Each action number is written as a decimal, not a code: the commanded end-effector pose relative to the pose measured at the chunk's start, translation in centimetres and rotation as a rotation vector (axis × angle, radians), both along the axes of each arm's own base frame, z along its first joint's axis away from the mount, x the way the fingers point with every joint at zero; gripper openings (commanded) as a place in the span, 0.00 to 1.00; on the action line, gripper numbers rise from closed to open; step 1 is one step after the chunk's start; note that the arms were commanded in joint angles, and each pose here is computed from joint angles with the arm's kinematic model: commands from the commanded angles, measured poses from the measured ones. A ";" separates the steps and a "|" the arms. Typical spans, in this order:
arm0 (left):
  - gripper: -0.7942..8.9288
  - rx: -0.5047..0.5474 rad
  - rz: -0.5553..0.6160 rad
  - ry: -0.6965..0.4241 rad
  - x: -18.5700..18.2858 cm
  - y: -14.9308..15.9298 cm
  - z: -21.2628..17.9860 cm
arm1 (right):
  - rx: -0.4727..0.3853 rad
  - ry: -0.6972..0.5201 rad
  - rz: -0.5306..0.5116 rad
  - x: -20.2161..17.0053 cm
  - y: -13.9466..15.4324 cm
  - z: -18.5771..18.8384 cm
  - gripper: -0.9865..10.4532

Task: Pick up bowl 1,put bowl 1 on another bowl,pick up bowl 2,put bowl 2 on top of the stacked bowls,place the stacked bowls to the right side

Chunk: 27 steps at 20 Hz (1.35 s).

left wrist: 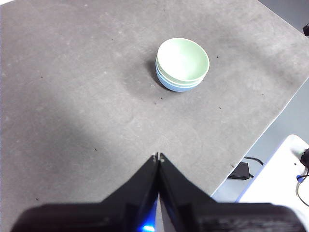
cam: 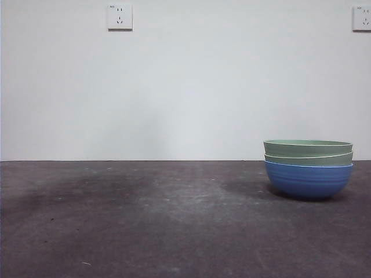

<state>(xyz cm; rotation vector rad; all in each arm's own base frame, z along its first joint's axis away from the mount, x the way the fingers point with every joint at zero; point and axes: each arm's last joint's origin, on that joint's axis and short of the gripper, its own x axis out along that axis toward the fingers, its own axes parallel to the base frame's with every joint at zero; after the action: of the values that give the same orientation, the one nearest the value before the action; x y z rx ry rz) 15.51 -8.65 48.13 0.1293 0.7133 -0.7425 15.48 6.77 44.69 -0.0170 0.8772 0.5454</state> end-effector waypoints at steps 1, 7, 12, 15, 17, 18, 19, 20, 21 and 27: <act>0.08 0.022 -0.012 0.031 -0.3 0.1 -0.3 | -0.004 0.021 -0.008 -0.1 0.0 -0.2 0.09; 0.08 -0.059 0.116 -0.441 -1.3 3.2 3.4 | -0.004 0.021 -0.008 -0.1 0.0 -0.2 0.09; 0.08 -0.152 0.290 -0.899 -4.3 6.6 0.8 | -0.004 0.021 -0.008 -0.1 0.0 -0.2 0.09; 0.08 -0.111 0.462 -1.037 -5.6 8.0 -4.6 | -0.004 0.021 -0.008 -0.1 0.0 -0.2 0.09; 0.08 -0.073 0.578 -1.070 -6.3 8.7 -8.9 | -0.004 0.021 -0.008 -0.1 0.0 -0.2 0.09; 0.08 -0.055 0.620 -1.065 -6.6 8.9 -11.3 | -0.004 0.021 -0.008 -0.1 0.0 -0.2 0.09; 0.08 -0.042 0.641 -1.050 -6.8 9.1 -13.2 | -0.004 0.021 -0.008 -0.1 0.0 -0.2 0.09; 0.08 -0.029 0.654 -1.027 -6.9 9.2 -15.5 | -0.004 0.021 -0.008 -0.1 0.0 -0.2 0.09; 0.08 -0.019 0.668 -1.006 -6.9 9.2 -17.2 | -0.004 0.021 -0.008 -0.1 0.0 -0.2 0.09; 0.08 -0.012 0.697 -0.855 -6.2 9.4 -26.4 | -0.004 0.021 -0.008 -0.1 0.0 -0.2 0.09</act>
<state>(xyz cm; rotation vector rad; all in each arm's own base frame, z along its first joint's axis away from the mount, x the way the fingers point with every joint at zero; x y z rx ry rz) 9.33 0.72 21.68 0.1668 -0.0760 0.0099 15.48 6.77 44.69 -0.0167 0.8773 0.5453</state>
